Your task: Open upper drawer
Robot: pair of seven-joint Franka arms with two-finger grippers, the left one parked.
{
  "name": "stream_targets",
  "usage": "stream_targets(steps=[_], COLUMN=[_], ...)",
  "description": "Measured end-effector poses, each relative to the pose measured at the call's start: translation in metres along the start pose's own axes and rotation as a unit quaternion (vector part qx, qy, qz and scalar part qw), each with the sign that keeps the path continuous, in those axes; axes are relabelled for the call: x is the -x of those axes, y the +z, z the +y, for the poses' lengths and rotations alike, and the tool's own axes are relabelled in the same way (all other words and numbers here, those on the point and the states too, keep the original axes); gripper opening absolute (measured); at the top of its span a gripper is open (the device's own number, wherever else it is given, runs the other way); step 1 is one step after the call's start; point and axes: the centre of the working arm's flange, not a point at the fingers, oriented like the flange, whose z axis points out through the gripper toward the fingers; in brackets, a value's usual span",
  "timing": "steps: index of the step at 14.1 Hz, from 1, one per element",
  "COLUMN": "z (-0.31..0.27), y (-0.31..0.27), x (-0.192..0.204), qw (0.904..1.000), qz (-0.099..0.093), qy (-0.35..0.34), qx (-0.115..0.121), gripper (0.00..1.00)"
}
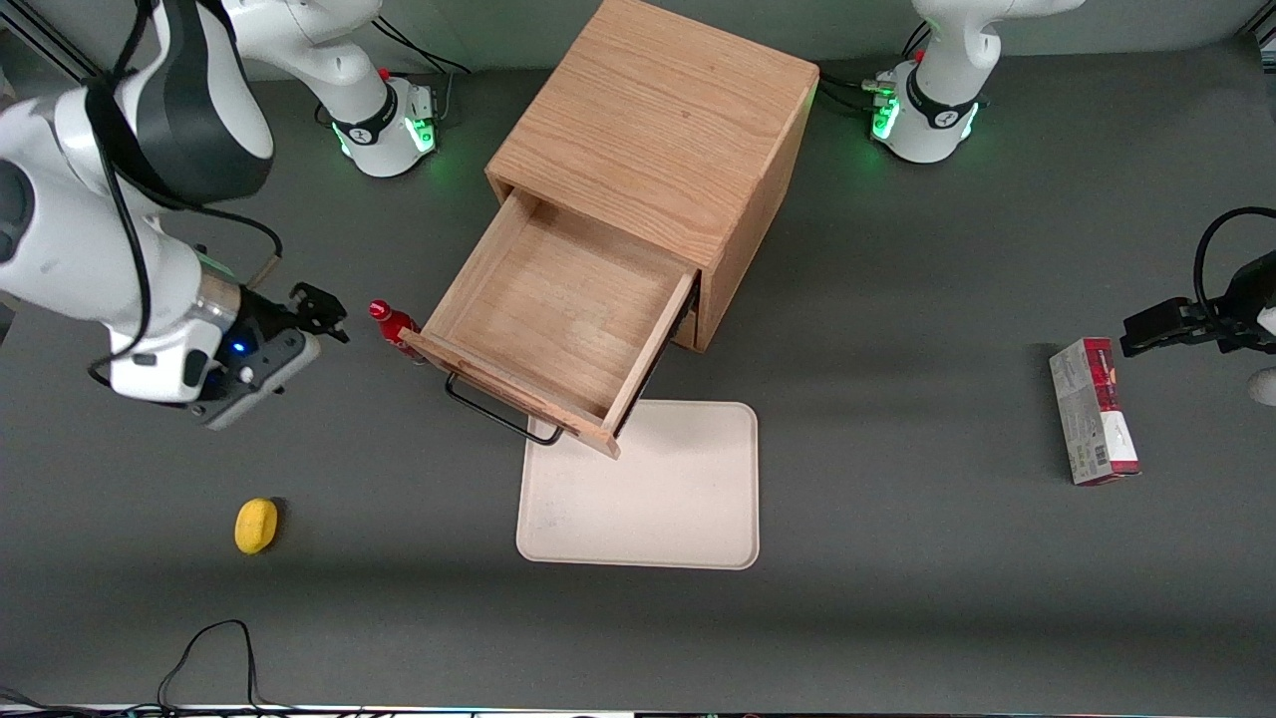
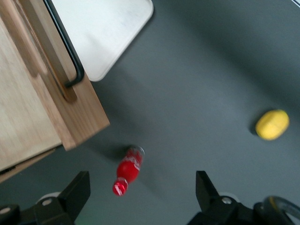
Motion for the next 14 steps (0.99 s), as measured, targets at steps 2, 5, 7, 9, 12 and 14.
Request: stream_targets(steps=[2, 5, 7, 9, 12, 14], z=[-0.005, -0.009, -0.012, -0.013, -0.004, -0.002], y=[-0.013, -0.015, -0.017, -0.025, -0.038, -0.039], x=[0.021, 0.043, 0.052, 0.061, 0.073, 0.074], qw=[1.0, 0.9983, 0.9929, 0.9885, 0.9764, 0.9729], qz=[0.003, -0.003, -0.002, 0.006, 0.021, 0.022], qy=[0.009, 0.058, 0.119, 0.151, 0.215, 0.23], qx=[0.001, -0.007, -0.009, -0.01, -0.013, -0.014], gripper=[1.0, 1.0, 1.0, 1.0, 1.0, 1.0])
